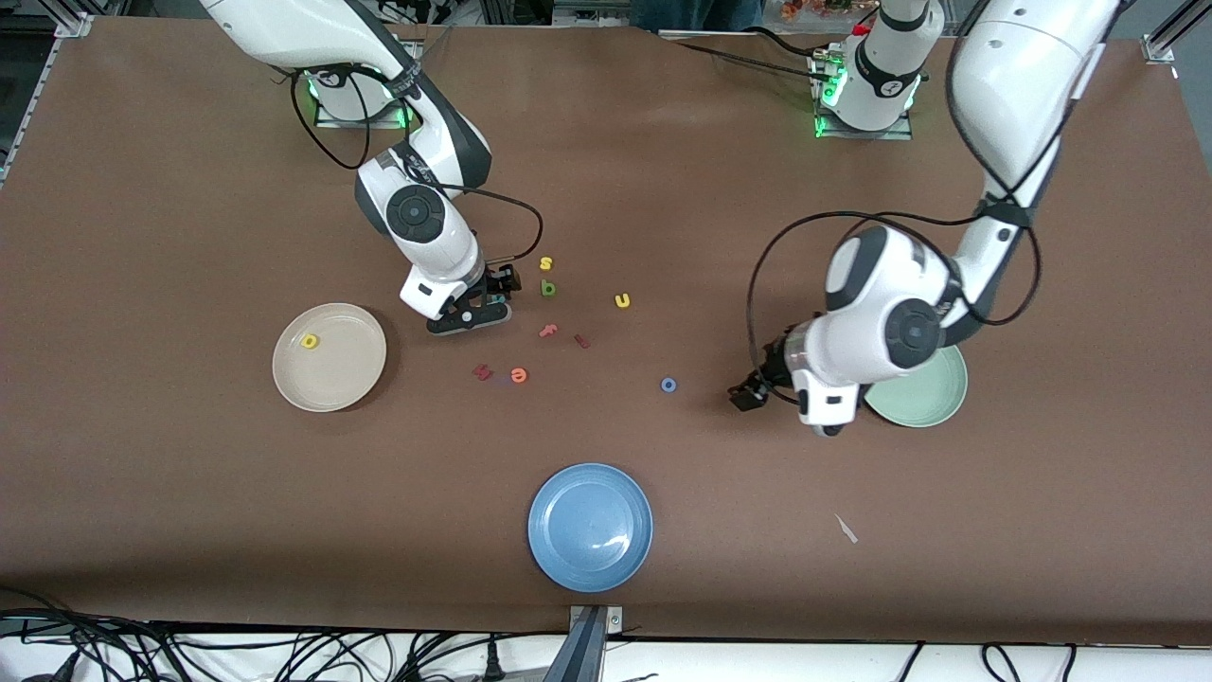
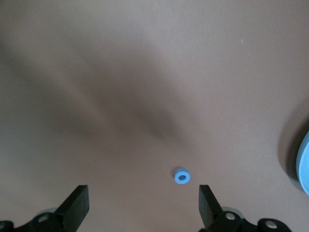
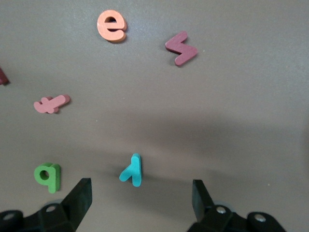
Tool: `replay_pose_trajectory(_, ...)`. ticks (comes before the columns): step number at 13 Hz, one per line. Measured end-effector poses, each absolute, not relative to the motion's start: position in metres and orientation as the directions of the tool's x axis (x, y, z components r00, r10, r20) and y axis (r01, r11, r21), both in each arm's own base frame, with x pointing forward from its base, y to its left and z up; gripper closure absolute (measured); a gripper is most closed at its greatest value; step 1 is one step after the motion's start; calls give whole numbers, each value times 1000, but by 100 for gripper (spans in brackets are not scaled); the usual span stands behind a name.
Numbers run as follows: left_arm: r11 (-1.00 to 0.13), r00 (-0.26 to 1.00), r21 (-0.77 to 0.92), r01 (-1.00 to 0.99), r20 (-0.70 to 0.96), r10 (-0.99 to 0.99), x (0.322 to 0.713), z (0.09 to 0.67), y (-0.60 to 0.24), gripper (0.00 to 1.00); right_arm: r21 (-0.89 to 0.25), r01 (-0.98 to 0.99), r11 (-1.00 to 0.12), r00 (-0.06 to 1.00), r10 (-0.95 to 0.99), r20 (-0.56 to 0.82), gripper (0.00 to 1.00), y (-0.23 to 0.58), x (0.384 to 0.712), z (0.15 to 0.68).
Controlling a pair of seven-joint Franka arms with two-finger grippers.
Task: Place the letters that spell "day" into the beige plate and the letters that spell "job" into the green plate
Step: 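Reach the cyan y with the right gripper while the left gripper reaches blue o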
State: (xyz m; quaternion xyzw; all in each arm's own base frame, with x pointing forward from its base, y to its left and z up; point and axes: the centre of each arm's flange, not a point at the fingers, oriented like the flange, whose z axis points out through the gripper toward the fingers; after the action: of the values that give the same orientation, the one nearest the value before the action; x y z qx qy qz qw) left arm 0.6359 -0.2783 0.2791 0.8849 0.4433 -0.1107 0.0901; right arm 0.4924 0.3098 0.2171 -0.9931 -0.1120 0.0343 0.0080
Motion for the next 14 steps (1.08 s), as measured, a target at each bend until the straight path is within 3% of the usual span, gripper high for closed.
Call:
replay_pose_trajectory(6,-558,561,64,828,-134,817,603,212,-365,2,-25,214,-976,974,216,-64,6,310,492,205)
replay_pose_trajectory(14,-591,593,60,805,-23,805,594,186,-409,6,-53,176,-983,983,179,-51,6,306,473,169)
